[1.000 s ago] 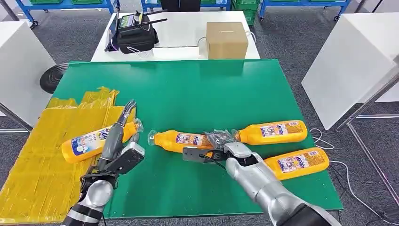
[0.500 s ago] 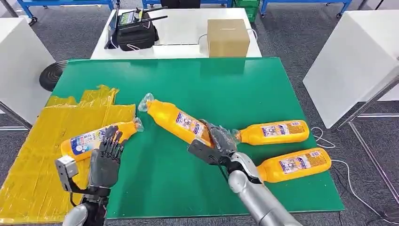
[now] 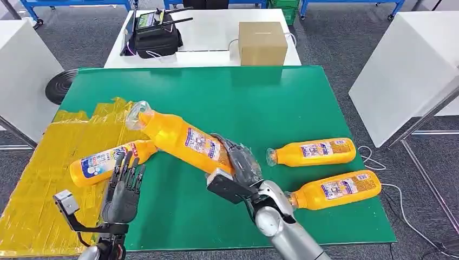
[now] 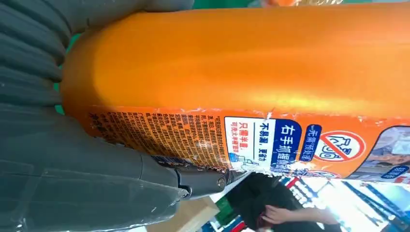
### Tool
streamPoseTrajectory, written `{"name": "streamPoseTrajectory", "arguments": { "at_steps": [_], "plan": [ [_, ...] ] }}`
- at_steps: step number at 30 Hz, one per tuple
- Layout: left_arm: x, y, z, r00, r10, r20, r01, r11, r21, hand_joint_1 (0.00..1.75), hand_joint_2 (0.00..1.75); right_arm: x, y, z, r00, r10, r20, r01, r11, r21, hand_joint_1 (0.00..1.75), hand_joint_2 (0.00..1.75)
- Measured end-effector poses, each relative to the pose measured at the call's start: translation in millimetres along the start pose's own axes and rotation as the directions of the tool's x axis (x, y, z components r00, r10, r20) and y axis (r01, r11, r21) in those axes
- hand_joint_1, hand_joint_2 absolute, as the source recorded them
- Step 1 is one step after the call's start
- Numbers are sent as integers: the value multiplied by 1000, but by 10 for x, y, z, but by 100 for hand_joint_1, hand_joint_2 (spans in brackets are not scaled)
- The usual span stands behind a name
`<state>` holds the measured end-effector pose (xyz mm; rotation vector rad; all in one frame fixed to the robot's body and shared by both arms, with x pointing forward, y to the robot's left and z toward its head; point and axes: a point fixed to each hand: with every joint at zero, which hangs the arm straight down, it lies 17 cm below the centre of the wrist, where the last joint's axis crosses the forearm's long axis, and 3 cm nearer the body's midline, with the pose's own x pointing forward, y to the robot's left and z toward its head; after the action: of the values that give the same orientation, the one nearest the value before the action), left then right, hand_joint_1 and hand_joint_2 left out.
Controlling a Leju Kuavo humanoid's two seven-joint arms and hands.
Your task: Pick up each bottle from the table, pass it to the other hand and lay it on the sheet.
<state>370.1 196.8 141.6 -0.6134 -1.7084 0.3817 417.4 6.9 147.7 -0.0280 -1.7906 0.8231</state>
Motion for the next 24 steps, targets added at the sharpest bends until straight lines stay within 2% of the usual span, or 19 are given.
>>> {"name": "streamPoseTrajectory", "arguments": {
  "at_steps": [13, 16, 18, 21, 24],
  "plan": [
    [-3, -16, -2, 1000, 6, 1, -6, 1000, 0, 0, 175, 85, 80, 10, 1000, -7, 16, 7, 1000, 20, 175, 175],
    [-22, -74, -9, 1000, 1, -3, -1, 1000, -18, 0, 175, 117, 271, -20, 1000, -18, 3, 17, 994, 104, 175, 175],
    [-47, -174, -19, 1000, 0, -8, 0, 999, -46, 0, 175, 138, 504, -20, 999, -42, -11, 43, 977, 207, 175, 175],
    [-45, -342, -29, 1000, 9, -1, -9, 995, -101, 0, 175, 186, 920, 62, 994, -103, -37, 109, 917, 382, 175, 175],
    [-27, -529, -21, 1000, 26, 6, -25, 987, -159, 0, 175, 183, 1190, 152, 992, -113, -57, 126, 872, 472, 175, 175]
  ]
}}
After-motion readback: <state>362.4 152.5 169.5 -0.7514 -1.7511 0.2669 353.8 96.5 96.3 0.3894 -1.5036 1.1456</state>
